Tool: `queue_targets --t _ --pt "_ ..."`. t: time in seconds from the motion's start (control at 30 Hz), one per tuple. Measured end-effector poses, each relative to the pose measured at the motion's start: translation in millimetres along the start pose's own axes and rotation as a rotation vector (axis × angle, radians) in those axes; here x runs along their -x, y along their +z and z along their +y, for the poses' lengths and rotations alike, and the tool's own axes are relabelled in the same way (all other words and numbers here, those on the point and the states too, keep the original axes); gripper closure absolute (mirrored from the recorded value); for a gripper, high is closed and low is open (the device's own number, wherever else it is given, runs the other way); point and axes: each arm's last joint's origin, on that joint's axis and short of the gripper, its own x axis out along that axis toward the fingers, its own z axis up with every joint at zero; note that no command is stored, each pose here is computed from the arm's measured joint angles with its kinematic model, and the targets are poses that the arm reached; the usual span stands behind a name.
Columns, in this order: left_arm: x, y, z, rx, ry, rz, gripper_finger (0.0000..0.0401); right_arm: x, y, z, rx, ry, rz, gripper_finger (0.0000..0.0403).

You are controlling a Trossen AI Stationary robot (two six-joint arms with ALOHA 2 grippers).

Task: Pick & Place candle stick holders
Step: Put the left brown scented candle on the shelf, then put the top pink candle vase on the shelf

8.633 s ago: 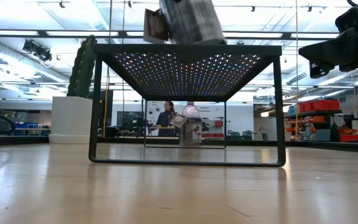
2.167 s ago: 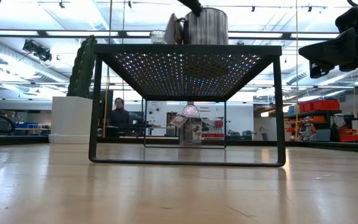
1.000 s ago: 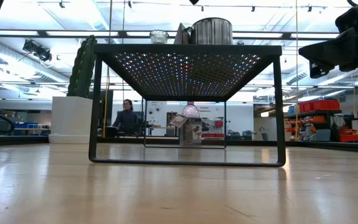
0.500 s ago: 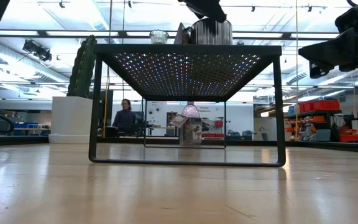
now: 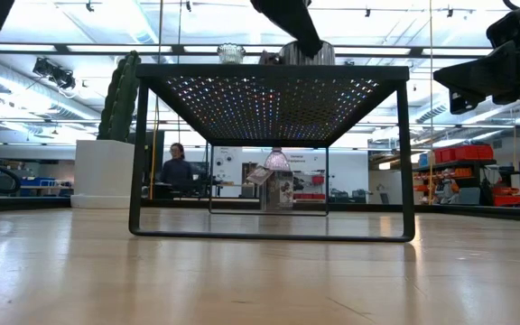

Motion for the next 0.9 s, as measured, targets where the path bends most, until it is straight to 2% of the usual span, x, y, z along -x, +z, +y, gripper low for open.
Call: queue_targets --t 0.27,0.47,0.67,0.9 --pt "0.0 -0.1 0.9 0.0 0.029 0.007 0.0401 0.0 0.0 0.0 0.0 0.0 0.0 0.038" --pt "1.9 2.0 -4.6 -0.006 -0.047 -0.022 0.0401 0.0 0.0 0.0 0.0 0.0 0.0 0.038" --pt "23.3 8.5 -8.5 -0.02 -0.077 -0.05 0.0401 0.0 -0.1 0.0 0.0 0.0 0.001 0.038" --pt "55.7 12.0 3.1 -0.003 -0.082 -0.027 0.0401 0.0 0.0 0.0 0.0 0.0 0.0 0.038"
